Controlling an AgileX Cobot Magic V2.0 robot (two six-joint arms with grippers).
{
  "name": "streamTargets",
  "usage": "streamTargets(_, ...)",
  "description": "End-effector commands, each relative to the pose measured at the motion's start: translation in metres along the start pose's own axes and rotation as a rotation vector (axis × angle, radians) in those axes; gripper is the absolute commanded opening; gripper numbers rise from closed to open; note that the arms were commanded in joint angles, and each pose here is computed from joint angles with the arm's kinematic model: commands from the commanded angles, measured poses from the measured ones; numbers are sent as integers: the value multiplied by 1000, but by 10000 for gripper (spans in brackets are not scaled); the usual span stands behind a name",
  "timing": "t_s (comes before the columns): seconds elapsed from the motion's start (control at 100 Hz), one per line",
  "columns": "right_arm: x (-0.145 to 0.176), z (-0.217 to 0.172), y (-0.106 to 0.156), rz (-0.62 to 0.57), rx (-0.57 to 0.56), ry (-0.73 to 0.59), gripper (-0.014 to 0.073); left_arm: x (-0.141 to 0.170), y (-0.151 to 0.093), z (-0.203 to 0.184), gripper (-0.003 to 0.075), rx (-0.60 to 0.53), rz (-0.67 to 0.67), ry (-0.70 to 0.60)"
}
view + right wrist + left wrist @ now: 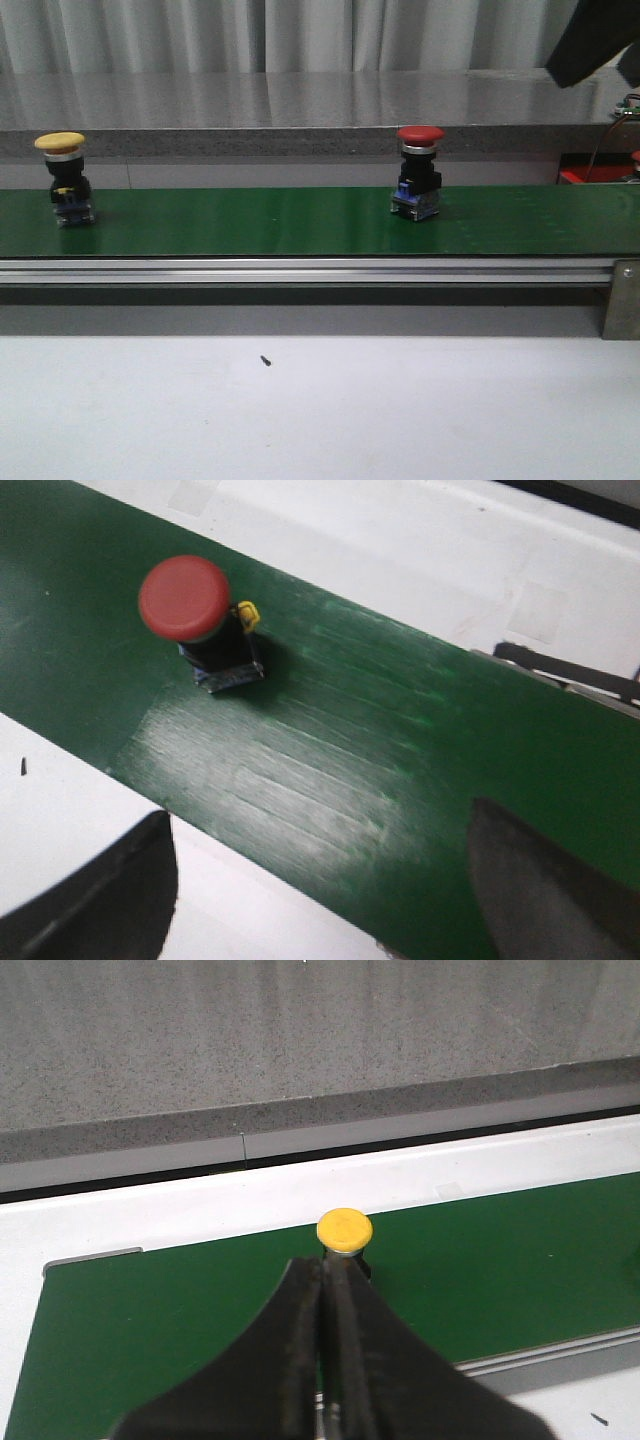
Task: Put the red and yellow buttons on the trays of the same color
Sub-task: 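Lower the right gripper onto the red button on the belt and grasp, then carry the red button to the red tray and open the right gripper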
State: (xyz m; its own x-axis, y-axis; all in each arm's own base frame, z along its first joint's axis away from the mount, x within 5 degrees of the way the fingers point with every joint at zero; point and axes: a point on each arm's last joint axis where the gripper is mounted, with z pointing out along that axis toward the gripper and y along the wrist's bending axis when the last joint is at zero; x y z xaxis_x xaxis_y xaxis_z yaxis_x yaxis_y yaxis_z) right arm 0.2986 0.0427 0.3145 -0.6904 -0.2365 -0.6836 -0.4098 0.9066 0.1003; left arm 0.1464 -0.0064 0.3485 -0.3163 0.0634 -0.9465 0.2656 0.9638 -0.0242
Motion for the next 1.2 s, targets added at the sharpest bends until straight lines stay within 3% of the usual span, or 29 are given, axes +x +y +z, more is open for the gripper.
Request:
streamTargets(0.0,-21,0,6,-19,-14,-63,593,-14,0,-4,-20,-21,-28,-85)
streamTargets(0.27,-38,39,15,-54,-65,-23,593,-14,1,-4,-20,-25,-28,-87)
streamTargets(0.54,-49,63,7,-59,-63,-6,590,-14,1,-4,-20,-25,-35,-91)
streamTargets(0.61,-49,68,5,-68,-57,5,545,-15,1,-4,-20,-29,-41,-98)
streamTargets(0.8,-49,75,3,-81,-72,51,277,-15,2,-4,-20,-35,-43,-104)
streamTargets(1.01,-61,56,-10,-50,-75,54,256,-16,2,-4,-20,-38,-43,-106)
streamTargets(1.19,-78,19,-53,-7,11,13,256,-16,2,-4,-20,-38,-43,-106)
